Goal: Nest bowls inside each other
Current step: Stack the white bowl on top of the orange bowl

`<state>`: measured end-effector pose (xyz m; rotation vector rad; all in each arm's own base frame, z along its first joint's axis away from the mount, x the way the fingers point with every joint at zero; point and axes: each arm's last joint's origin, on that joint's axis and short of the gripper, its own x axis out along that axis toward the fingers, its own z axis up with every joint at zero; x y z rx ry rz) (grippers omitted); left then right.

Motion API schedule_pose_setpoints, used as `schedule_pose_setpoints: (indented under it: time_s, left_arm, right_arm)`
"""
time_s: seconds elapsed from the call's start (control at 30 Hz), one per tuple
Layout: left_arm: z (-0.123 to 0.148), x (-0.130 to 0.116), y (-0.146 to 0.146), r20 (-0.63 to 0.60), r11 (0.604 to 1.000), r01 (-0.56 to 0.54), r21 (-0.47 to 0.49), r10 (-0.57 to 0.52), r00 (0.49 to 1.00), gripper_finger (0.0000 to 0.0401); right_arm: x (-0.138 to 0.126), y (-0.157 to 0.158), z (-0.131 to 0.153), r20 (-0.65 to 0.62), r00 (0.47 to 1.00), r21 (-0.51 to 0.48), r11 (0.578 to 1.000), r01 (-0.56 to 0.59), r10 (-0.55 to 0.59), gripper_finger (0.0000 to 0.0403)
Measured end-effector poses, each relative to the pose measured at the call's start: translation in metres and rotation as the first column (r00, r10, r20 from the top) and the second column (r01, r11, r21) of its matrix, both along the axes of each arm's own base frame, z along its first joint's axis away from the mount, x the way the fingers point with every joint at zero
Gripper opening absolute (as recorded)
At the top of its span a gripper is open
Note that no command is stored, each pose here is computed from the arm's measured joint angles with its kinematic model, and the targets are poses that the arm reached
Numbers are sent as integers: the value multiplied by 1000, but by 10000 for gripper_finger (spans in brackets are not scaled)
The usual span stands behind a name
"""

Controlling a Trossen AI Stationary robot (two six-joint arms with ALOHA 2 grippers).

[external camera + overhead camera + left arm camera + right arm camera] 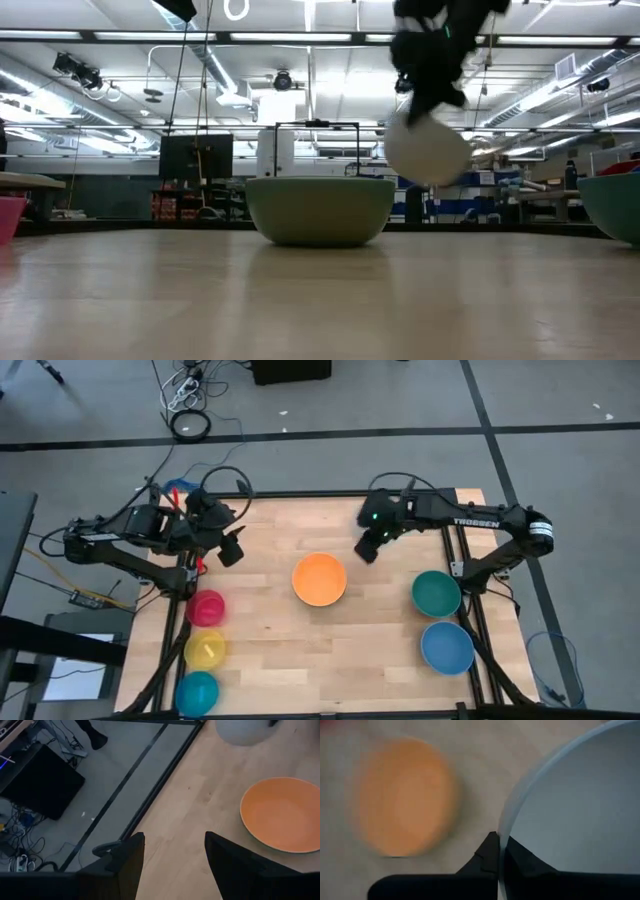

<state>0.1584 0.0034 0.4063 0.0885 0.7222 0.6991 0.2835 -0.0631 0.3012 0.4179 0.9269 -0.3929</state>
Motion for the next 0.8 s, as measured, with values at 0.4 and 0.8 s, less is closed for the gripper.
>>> schedule_pose_setpoints:
  time_s: [0.4, 0.8]
  left_arm:
    - [0, -4, 4, 17, 998, -69, 7, 69, 997, 218]
    - [1, -8, 3, 36, 997, -71, -31, 72, 997, 218]
  right_arm:
    - [69, 111, -8, -44, 938, 25, 939, -343, 343, 0]
    - [111, 114, -52, 13, 938, 71, 935, -347, 347, 8]
